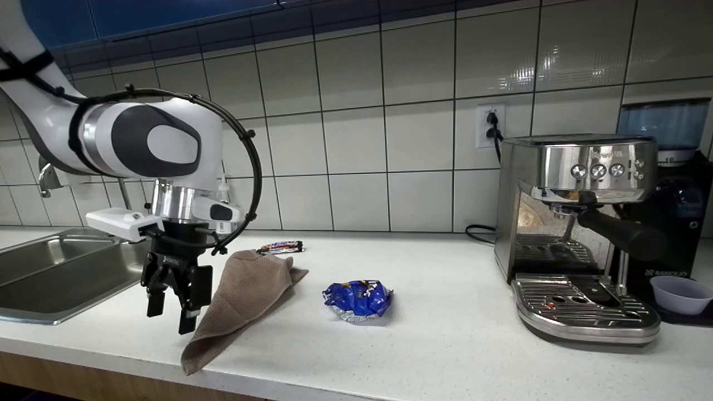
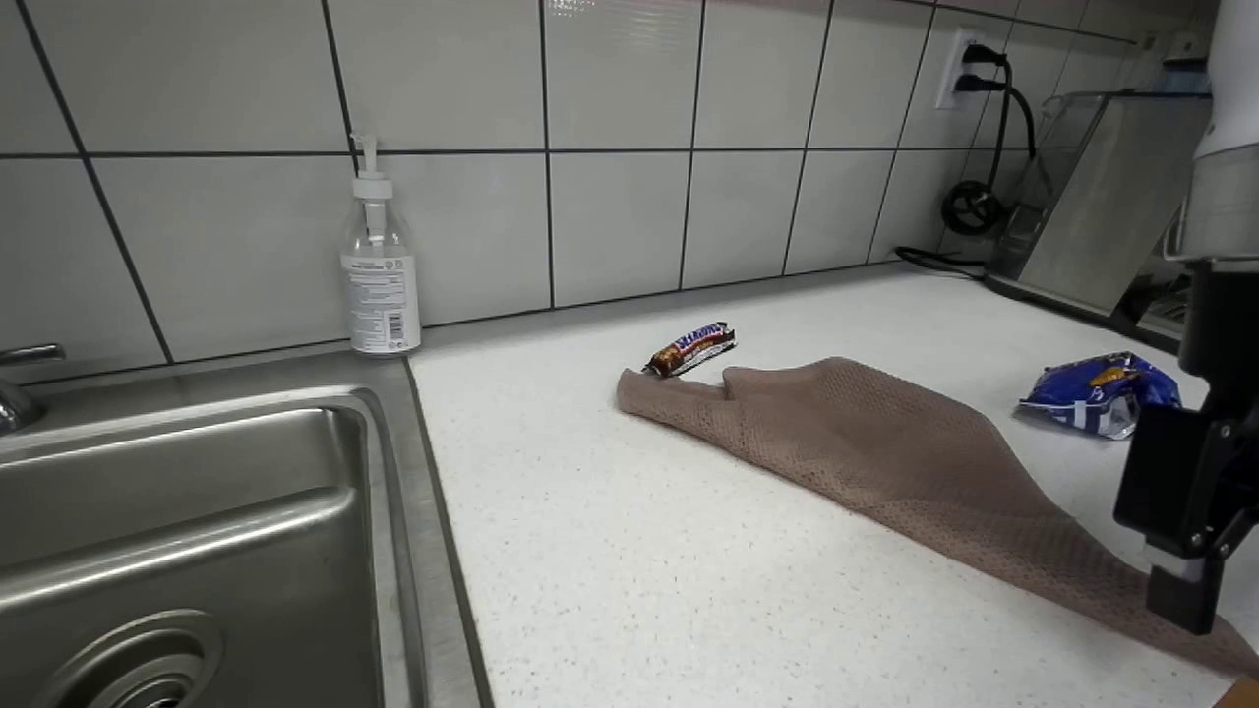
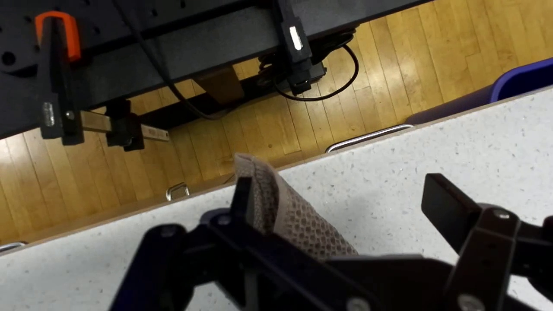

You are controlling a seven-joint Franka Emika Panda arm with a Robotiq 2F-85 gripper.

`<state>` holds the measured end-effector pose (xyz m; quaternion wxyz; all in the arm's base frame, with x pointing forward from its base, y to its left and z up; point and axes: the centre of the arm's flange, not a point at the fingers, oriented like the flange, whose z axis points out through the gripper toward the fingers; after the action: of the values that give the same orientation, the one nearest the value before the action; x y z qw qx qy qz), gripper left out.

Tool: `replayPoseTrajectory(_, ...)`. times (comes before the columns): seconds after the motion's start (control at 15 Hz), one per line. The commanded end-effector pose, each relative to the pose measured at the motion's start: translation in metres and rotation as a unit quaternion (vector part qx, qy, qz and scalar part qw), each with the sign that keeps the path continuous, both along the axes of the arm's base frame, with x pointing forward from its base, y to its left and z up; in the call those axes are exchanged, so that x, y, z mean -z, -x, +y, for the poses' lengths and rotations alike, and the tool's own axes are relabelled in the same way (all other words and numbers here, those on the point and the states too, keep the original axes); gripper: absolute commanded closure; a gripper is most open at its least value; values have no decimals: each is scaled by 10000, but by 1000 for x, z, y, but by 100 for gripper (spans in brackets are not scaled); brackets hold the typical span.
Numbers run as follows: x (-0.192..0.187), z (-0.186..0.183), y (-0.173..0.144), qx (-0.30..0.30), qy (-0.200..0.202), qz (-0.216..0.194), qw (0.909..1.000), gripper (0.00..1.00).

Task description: Fold the towel into a triangle.

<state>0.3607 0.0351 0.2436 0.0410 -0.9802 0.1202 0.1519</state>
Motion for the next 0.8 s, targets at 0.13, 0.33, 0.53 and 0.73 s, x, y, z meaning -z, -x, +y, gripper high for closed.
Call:
replayPoseTrajectory(0.13,4,-6,21,537,-14,-112,9985,0)
replayPoseTrajectory(0.33,8,-10,19,683,-36,-135,9976,0)
replayPoseTrajectory(0.53,11,-13,14,791,-66,-168,9967,0)
replayPoseTrajectory(0.73,16,-14,13,894,-106,-171,9958,0)
